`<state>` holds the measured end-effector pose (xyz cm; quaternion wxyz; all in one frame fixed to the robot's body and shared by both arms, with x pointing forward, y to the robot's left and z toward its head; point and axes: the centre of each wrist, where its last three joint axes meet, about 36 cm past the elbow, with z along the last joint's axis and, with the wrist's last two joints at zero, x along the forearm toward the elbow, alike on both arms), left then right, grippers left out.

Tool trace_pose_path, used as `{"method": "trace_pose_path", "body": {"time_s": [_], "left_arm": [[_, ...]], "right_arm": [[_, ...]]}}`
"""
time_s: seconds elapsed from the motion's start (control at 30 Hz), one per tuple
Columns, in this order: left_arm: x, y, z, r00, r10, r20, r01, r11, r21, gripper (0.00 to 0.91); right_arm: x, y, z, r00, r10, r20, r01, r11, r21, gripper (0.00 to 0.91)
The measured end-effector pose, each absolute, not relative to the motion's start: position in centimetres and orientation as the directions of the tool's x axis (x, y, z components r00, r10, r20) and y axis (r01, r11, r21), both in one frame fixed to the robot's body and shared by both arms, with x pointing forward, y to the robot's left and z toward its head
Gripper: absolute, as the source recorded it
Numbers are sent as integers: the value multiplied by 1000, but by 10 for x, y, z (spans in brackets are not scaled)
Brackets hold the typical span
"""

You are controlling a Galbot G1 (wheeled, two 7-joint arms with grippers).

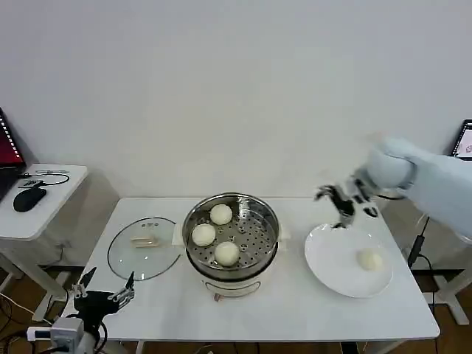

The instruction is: Take steamed baozi put them in steamer then cover it.

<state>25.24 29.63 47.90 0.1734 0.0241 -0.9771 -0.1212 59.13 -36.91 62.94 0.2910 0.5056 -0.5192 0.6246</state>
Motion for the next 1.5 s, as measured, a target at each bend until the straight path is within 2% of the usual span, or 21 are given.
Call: {"method": "trace_pose_path", "body": {"time_s": [0.27, 0.5, 1.27, 1.33, 1.37, 1.5], "left_arm": [[253, 297, 480, -938, -71, 339, 18, 967, 253, 907], [255, 297, 478, -937, -70, 343, 19, 968, 252, 907], [253, 299, 475, -934, -89, 347, 1, 968, 253, 907], [252, 299, 475, -933, -91, 348, -1, 968, 252, 907], [252, 299, 475, -933, -93, 349, -2, 968, 251, 907], [252, 299, 474, -932, -95, 350, -5, 969, 248, 907]], "right_arm": [[568, -444, 582, -295, -97, 950, -941, -145, -307, 907], [561, -482, 547, -283, -54, 958, -957, -56, -285, 907], [593, -487, 464, -255, -46, 966, -967, 32, -254, 907], [594, -486, 460, -249, -42, 968, -968, 35, -248, 887], [595, -486, 459, -249, -40, 968, -968, 37, -247, 836], [599, -484, 453, -243, -34, 969, -969, 42, -242, 756]]}}
